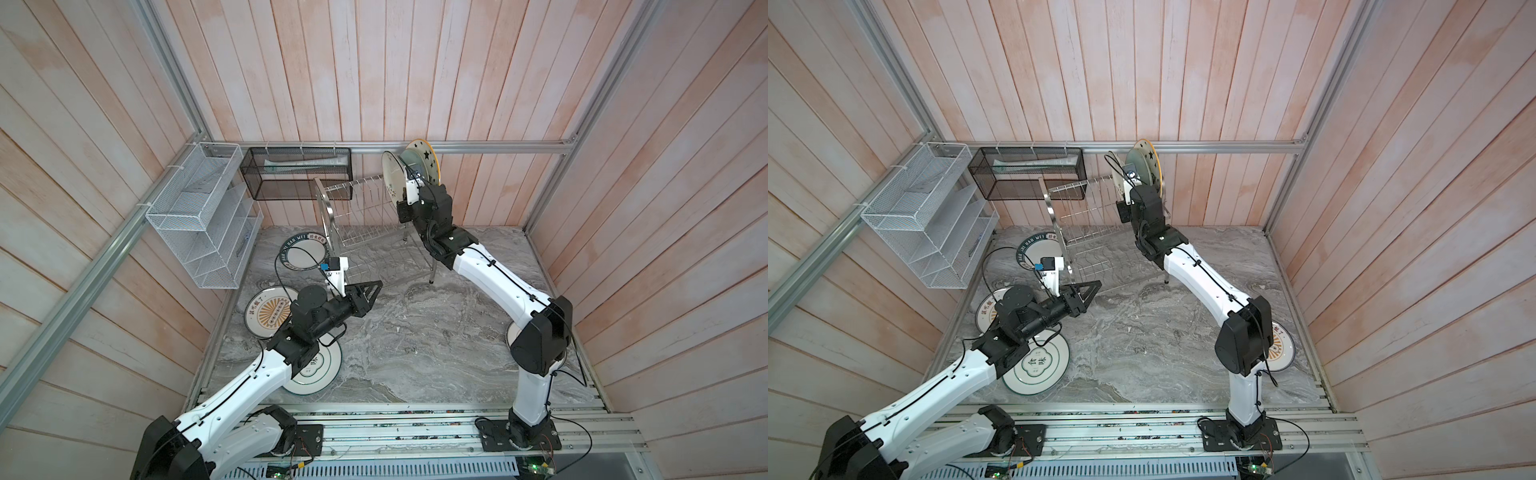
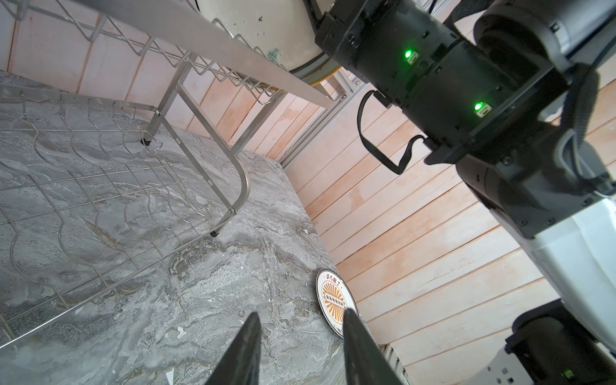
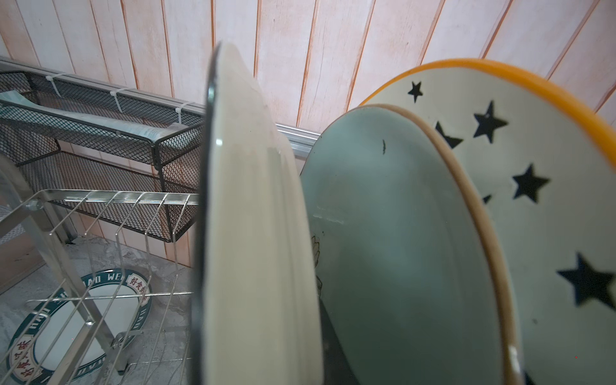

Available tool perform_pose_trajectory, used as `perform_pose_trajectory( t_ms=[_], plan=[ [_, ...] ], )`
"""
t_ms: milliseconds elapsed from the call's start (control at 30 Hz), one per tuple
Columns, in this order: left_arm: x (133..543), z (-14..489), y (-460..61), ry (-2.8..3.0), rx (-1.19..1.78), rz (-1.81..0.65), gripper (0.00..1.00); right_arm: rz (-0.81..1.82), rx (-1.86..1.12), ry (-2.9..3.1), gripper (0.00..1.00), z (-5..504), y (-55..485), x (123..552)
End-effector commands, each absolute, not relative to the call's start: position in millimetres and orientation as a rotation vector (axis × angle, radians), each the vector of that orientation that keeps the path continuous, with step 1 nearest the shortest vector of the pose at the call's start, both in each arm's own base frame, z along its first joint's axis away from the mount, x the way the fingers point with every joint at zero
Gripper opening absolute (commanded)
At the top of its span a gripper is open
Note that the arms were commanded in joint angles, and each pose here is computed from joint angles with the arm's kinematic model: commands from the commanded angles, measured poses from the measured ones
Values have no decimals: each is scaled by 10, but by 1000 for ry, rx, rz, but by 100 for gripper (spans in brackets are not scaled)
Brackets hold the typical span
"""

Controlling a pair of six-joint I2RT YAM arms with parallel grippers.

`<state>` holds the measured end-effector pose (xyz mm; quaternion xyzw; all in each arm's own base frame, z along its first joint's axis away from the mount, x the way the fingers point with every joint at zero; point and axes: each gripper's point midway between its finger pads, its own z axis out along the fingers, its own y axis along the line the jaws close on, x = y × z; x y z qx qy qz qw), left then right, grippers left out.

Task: Load plates into a dish rack
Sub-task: Place the plate on the dish rack.

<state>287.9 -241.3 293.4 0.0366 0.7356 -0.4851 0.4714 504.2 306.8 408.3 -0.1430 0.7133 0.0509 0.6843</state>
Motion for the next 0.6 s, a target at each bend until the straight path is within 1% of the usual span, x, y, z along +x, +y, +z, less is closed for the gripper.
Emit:
perform_pose_trajectory(
  t_ms=[0, 567],
  plan=[
    [2853, 2922, -2409, 1800, 101, -1183, 42, 190, -231, 1460, 0, 4662, 3028, 4985],
    [2866, 2930, -2425, 1802, 105, -1182, 42, 167, -224, 1491, 0, 4604, 3035, 5052]
  ],
)
